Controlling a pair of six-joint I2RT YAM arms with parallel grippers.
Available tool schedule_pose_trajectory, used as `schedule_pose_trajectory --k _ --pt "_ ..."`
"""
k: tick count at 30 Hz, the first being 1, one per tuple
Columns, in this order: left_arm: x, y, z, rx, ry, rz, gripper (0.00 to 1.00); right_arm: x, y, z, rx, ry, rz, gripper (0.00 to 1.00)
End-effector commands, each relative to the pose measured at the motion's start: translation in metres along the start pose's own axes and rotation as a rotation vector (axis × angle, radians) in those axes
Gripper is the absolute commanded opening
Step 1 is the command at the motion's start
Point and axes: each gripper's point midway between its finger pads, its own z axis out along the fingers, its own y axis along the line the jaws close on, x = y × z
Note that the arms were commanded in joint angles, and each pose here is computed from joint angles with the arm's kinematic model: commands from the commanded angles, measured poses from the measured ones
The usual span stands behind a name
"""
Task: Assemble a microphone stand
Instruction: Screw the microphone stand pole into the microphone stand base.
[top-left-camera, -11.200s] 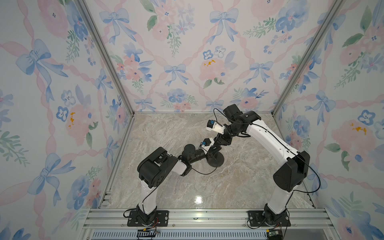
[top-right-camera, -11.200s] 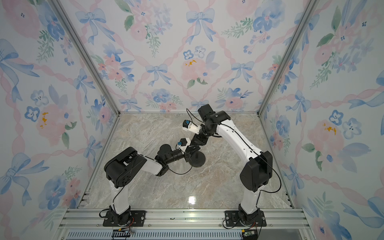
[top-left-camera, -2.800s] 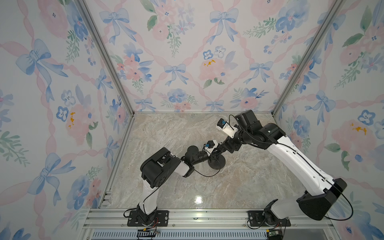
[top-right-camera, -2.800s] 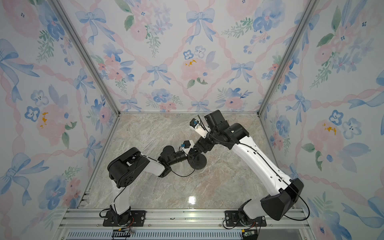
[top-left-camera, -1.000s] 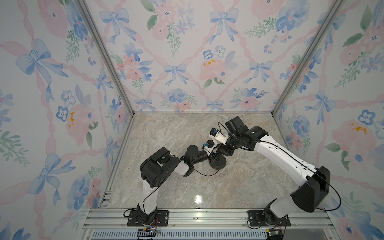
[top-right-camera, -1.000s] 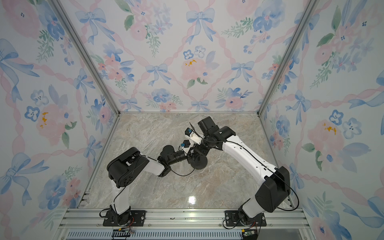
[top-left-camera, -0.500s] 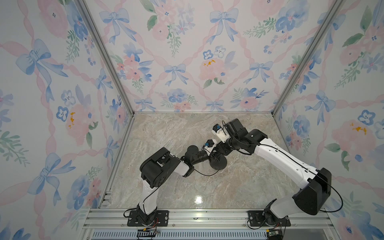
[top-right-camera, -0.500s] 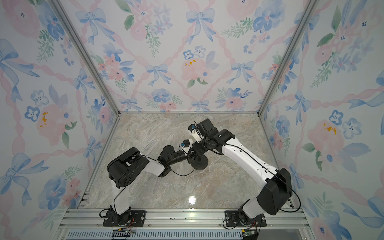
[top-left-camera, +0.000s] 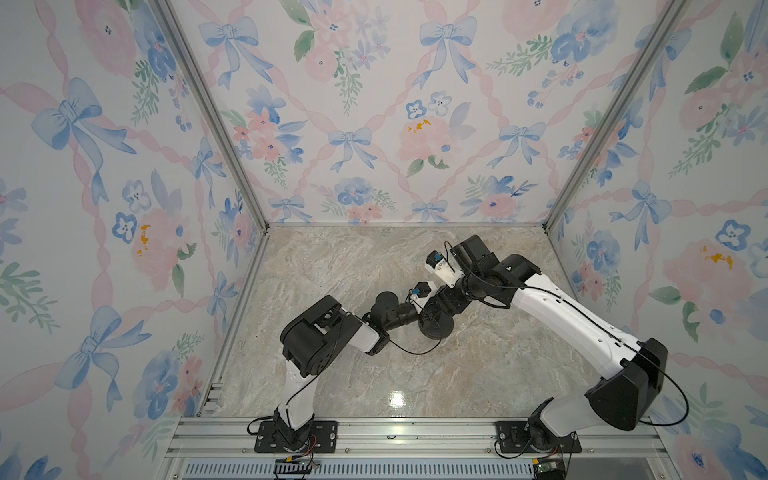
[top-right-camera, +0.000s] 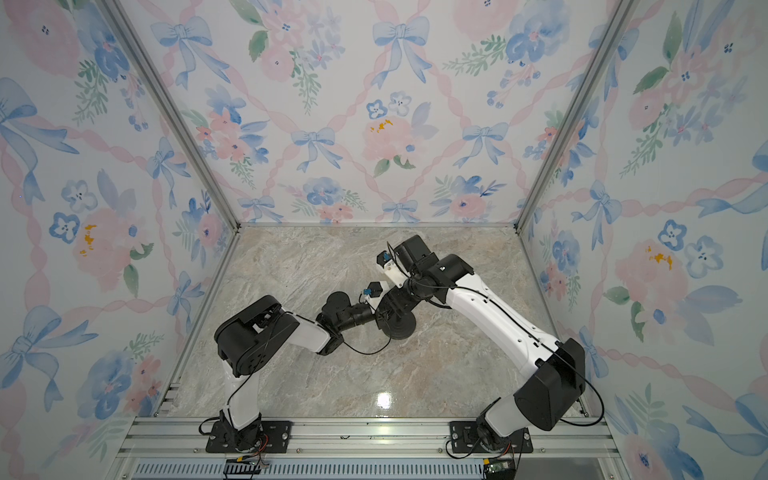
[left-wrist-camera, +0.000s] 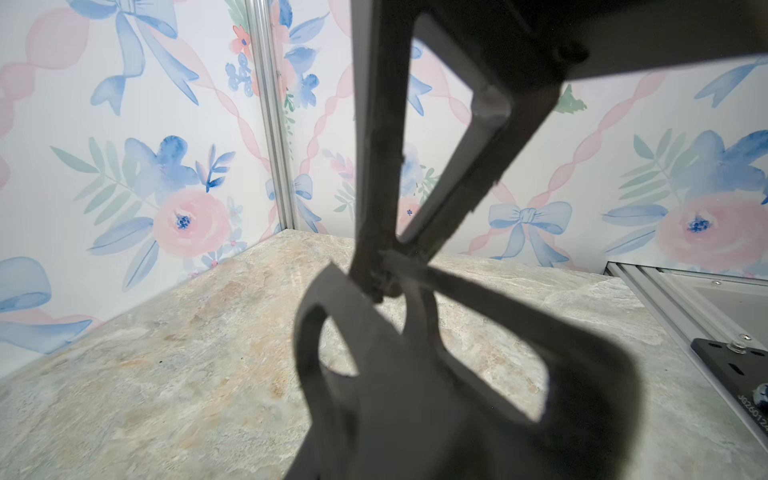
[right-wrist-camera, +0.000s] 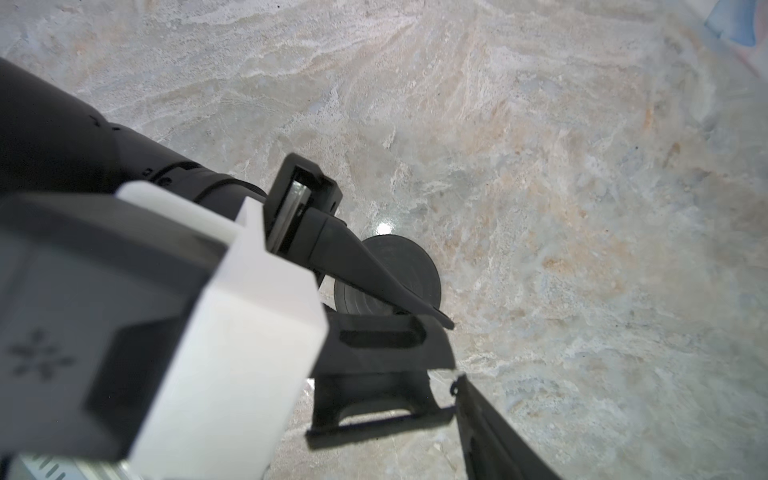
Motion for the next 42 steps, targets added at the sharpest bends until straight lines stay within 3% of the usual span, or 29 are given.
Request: schedule_pose_trajectory --k 1,4,6,9,14,21,27,29,31,34,37,42 --pt "-0.002 -0.006 0.002 0.026 -0.010 0.050 0.04 -0.012 -0.002 -0.041 -0.026 -0.107 -0.305 0.74" --pt "0.000 -0.009 0.002 0.048 -0.008 0.049 0.04 -0.001 0.006 -0.047 -0.048 -0.179 -0.756 0.84" --pt "-0.001 -0.013 0.002 0.071 -0.011 0.051 0.04 0.005 0.011 -0.045 -0.079 -0.240 -0.963 0.85" --pt "0.000 -0.015 0.003 0.083 -0.009 0.049 0.04 0.000 0.017 -0.051 -0.221 -0.302 -1.008 0.84" --pt "0.004 -0.014 0.004 0.084 -0.003 0.040 0.04 0.008 0.020 -0.028 -0.374 -0.159 -1.051 0.83" --pt "0.006 -0.008 0.006 0.069 0.000 0.017 0.05 0.011 0.009 0.005 -0.393 -0.044 -0.951 0.75" --pt "0.006 -0.004 0.006 0.059 0.000 0.004 0.11 0.012 0.005 0.016 -0.391 -0.022 -0.877 0.43" --pt "0.006 -0.003 0.006 0.054 -0.001 0.005 0.13 0.013 0.001 0.020 -0.366 -0.008 -0.851 0.36" --pt "0.006 -0.001 0.006 0.040 0.000 0.001 0.21 0.014 -0.003 0.023 -0.338 -0.001 -0.811 0.33" --pt "0.004 0.002 0.004 0.028 -0.001 -0.004 0.23 0.014 -0.008 0.027 -0.297 -0.006 -0.704 0.27" --pt "0.005 0.004 0.004 0.015 0.000 -0.017 0.33 0.023 -0.012 0.033 -0.258 0.011 -0.607 0.26" --pt "0.000 0.005 0.003 0.010 -0.007 -0.017 0.40 0.039 -0.012 0.036 -0.163 -0.007 -0.458 0.24"
